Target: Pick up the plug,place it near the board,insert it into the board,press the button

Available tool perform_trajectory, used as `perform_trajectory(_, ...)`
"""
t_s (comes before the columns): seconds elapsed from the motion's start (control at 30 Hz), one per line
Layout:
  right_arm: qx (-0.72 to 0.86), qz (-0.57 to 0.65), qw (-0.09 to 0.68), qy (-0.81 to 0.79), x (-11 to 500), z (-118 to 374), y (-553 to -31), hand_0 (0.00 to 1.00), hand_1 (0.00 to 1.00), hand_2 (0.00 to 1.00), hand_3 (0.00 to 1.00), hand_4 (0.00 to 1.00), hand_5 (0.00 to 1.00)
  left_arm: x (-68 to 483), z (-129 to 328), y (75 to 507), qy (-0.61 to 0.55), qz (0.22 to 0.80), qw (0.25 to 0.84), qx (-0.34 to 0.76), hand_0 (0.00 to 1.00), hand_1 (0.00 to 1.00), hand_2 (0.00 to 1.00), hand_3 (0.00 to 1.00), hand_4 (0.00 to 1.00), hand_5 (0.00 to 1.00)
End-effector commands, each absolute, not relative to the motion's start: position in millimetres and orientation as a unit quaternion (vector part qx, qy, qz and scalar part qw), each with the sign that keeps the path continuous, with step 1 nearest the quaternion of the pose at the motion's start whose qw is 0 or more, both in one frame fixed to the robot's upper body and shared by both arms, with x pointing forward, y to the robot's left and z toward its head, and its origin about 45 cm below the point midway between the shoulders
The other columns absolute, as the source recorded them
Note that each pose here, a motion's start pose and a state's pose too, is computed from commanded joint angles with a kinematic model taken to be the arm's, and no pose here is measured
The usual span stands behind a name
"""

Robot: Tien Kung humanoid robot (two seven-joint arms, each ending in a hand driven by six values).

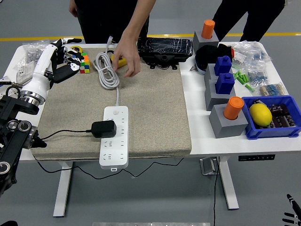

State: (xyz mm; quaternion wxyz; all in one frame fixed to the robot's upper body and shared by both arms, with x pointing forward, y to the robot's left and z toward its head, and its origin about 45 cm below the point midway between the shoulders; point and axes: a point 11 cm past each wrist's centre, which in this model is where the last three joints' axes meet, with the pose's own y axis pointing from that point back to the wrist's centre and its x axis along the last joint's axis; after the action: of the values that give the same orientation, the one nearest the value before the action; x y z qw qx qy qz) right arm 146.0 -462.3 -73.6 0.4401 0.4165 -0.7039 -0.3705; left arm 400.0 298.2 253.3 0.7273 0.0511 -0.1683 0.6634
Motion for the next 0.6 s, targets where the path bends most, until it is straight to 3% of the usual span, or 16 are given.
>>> perform_trajectory(0.03,0.418,-0.371,0.44,-0.703,146,-74,-461,0.854,0.752,0.704,0.763,0.998,0.998,398,253,299,-0.162,0.662,0.73,0.042,0.465,0.704,0.694,0.777,0.642,0.103)
perform_trajectory(0.07,0.419,-0.371,0.44,-0.702,146,-75,-460,0.854,0.752,0.704,0.763,0.998,0.998,397,253,299,-0.157,0.661,0.733,0.036,0.738,0.841,0.836,0.852,0.909,0.34)
perform_trajectory(0.23,0.423,-0.372,0.44,-0.699,147,-76,-455,0.854,0.752,0.704,0.763,0.998,0.998,387,249,302,-0.133,0.66,0.739,0.016,0.738,0.841,0.836,0.852,0.909,0.34)
perform_trajectory(0.27,0.425,-0.372,0.439,-0.698,148,-77,-453,0.855,0.752,0.705,0.763,0.998,0.998,384,245,303,-0.126,0.662,0.738,0.013,0.91,0.964,0.945,0.935,0.998,0.778)
perform_trajectory(0.43,0.429,-0.375,0.44,-0.694,145,-80,-448,0.855,0.752,0.705,0.763,0.998,0.998,373,234,306,-0.1,0.667,0.739,0.004,0.91,0.964,0.945,0.935,0.998,0.778)
perform_trajectory(0.47,0.429,-0.376,0.441,-0.693,144,-81,-447,0.855,0.752,0.705,0.763,0.998,0.998,371,233,306,-0.096,0.667,0.739,0.001,0.968,0.998,0.972,0.967,0.998,0.998)
perform_trajectory(0.6,0.426,-0.379,0.444,-0.691,138,-83,-446,0.855,0.752,0.705,0.763,0.998,0.998,365,232,305,-0.087,0.669,0.738,-0.012,0.968,0.998,0.972,0.967,0.998,0.998)
